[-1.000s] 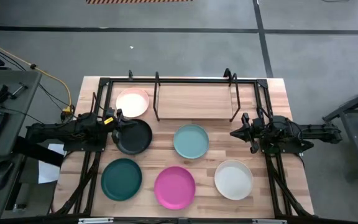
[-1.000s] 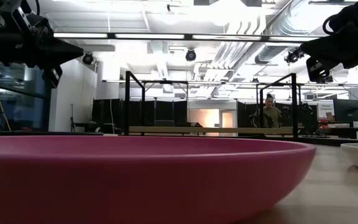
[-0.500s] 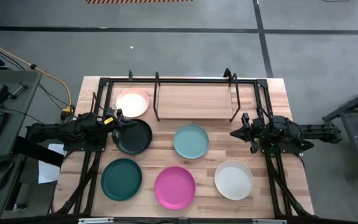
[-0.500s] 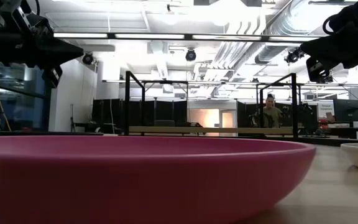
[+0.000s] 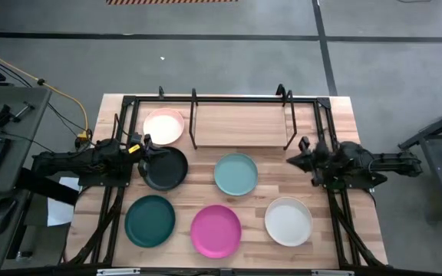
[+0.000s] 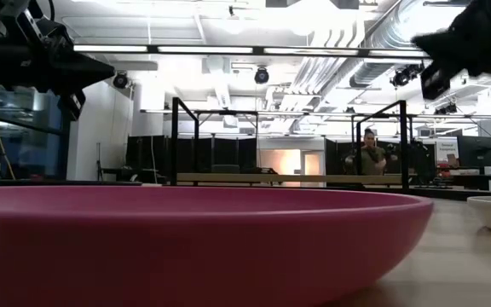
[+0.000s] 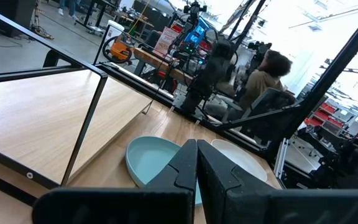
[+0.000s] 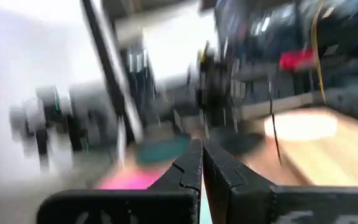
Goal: Place and stack plates onto a shelf
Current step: Put the light blue plate on the shelf
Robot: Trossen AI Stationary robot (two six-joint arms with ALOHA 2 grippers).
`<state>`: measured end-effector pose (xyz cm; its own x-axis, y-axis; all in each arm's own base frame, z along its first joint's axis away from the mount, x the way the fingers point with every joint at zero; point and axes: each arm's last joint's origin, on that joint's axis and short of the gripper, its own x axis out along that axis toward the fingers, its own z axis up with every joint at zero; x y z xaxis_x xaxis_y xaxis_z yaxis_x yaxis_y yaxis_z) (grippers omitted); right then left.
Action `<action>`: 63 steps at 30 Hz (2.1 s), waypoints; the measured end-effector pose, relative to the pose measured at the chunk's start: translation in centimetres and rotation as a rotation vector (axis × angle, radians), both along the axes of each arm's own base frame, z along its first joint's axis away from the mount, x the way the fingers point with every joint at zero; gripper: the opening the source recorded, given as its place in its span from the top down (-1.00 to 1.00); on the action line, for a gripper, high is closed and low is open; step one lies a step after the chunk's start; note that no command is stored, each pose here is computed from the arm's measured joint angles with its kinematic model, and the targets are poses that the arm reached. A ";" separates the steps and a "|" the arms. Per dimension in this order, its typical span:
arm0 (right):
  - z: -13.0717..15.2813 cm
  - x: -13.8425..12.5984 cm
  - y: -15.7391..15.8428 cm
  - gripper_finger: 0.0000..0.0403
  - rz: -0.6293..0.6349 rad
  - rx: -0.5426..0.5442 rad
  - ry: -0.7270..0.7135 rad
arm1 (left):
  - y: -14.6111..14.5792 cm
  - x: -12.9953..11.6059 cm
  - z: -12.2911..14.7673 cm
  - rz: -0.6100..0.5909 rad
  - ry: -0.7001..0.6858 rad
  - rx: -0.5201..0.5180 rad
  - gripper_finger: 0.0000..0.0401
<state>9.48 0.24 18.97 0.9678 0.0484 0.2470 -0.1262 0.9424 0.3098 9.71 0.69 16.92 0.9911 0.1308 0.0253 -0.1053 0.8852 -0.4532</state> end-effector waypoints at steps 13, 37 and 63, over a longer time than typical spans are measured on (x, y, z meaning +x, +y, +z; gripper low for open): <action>7.9 0.3 0.1 0.99 0.038 0.451 -0.100 | 0.0 0.0 0.0 0.000 0.001 0.000 1.00; -1.6 19.1 1.7 0.17 -0.679 0.977 1.245 | 0.0 0.0 0.0 0.001 0.000 0.000 1.00; -4.4 21.2 0.5 0.32 -0.834 0.981 1.429 | 0.0 0.0 0.0 0.004 0.000 0.000 1.00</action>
